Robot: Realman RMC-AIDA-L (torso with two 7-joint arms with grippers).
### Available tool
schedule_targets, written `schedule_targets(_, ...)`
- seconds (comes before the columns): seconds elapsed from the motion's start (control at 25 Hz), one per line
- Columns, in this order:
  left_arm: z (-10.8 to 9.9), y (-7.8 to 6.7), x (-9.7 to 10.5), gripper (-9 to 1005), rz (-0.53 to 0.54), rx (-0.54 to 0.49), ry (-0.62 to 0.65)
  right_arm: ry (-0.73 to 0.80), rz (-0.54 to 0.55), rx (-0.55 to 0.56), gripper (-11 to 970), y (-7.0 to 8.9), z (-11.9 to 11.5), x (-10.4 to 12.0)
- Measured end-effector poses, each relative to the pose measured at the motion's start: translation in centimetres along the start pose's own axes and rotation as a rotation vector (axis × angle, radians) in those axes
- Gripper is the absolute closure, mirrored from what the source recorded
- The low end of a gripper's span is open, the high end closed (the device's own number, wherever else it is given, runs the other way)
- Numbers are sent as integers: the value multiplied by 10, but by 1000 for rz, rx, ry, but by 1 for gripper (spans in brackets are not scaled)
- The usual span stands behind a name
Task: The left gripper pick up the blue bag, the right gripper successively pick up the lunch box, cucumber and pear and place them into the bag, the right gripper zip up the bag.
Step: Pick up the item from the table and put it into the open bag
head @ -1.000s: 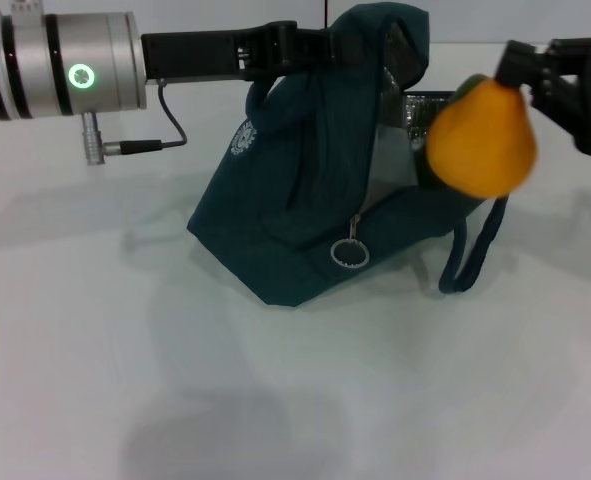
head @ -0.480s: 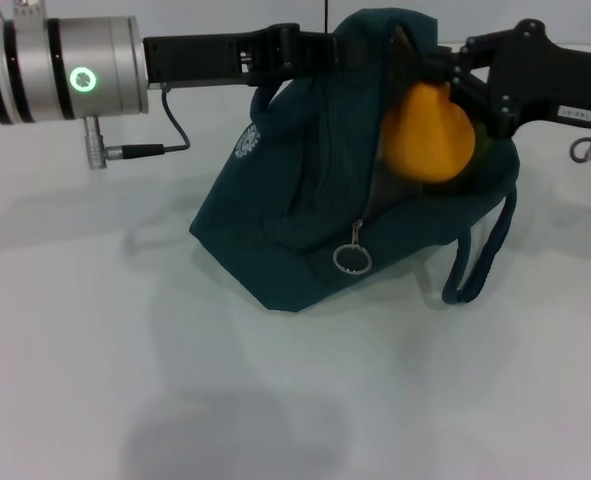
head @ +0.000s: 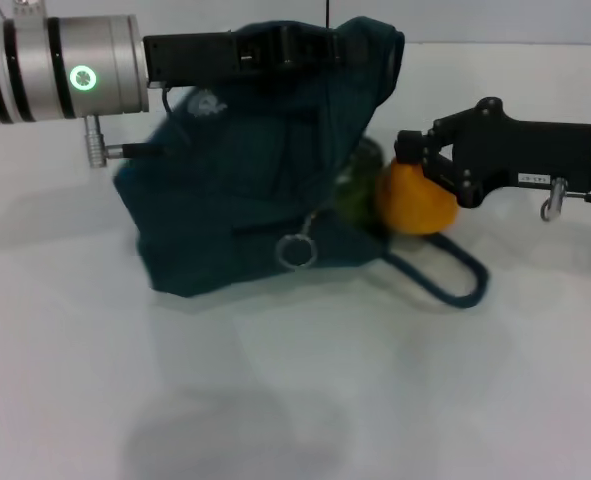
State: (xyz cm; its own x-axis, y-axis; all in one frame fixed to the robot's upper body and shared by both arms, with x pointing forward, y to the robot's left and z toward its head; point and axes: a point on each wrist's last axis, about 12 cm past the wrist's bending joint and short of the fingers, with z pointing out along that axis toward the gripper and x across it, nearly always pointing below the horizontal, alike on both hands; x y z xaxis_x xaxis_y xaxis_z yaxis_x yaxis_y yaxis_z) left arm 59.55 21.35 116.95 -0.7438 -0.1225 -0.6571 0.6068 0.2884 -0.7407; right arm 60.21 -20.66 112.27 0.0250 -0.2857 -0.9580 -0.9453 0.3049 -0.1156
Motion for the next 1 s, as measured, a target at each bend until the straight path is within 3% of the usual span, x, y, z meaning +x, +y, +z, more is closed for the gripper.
schedule_targets(0.56, -1, 0, -1, 929, -10, -1, -2, -64, -24, -21, 933, 0, -8, -16)
schedule_targets(0.8, 2, -1, 0, 930, -31, 4, 3, -126, -58, -13, 932, 3, -36, -30)
schedule_targets(1.0, 15, -10, 3, 930, -70, 104, -8, -221, -55, -16, 928, 9, -68, -36)
